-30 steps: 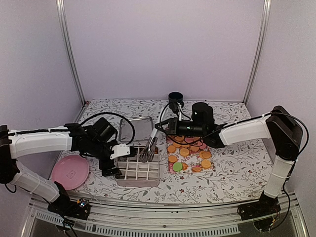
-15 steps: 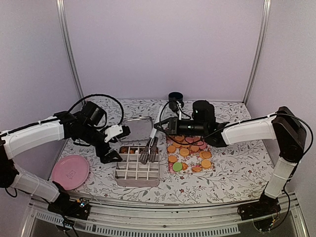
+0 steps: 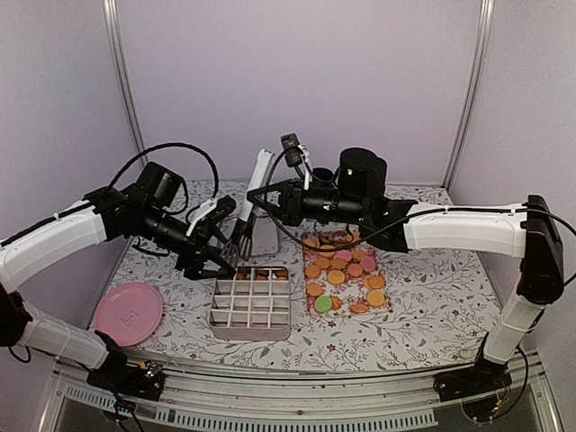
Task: Pack the cookies
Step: Pass from the right arm to the left
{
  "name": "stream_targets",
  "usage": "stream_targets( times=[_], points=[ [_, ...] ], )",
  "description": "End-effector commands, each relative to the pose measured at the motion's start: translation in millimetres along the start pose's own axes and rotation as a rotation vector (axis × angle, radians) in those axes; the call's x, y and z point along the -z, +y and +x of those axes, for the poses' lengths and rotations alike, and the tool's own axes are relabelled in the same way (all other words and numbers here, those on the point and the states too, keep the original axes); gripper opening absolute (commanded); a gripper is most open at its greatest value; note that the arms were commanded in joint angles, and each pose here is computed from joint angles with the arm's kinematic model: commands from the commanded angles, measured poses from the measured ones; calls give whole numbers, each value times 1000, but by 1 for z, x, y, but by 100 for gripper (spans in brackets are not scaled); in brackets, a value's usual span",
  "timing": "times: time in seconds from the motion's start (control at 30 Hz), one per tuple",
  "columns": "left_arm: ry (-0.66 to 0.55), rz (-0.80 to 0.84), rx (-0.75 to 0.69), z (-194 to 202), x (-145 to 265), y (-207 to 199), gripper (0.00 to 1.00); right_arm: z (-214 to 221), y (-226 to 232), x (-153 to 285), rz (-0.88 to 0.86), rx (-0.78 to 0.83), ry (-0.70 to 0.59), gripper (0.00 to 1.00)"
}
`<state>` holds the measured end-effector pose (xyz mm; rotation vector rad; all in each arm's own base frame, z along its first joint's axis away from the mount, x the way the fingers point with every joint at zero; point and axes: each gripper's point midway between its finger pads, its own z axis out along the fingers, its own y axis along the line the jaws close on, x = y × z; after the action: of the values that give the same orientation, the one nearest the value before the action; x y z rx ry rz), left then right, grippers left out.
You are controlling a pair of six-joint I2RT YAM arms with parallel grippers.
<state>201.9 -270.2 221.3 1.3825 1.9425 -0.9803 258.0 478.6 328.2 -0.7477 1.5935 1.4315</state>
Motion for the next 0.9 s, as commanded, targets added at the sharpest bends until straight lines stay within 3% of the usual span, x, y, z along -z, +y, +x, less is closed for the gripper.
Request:
stream_targets(
  times=[0.0, 0.23, 0.67, 0.77, 0.87],
  points=[
    [-63, 166, 31, -10, 7, -26, 73, -14, 20, -13, -62, 97, -32, 0],
    [-89, 237, 69, -8, 14, -34, 58, -11, 37, -14, -127, 123, -19, 0],
    [-110, 382, 159, -2, 13, -44, 15, -8, 53, -2, -153, 160, -29, 0],
    [-101, 374, 160, 1, 11, -43, 1, -8, 56, 2, -156, 166, -38, 0],
    [-97, 374, 169, 4, 9, -41, 0, -9, 59, 5, -158, 168, -45, 0]
  ],
)
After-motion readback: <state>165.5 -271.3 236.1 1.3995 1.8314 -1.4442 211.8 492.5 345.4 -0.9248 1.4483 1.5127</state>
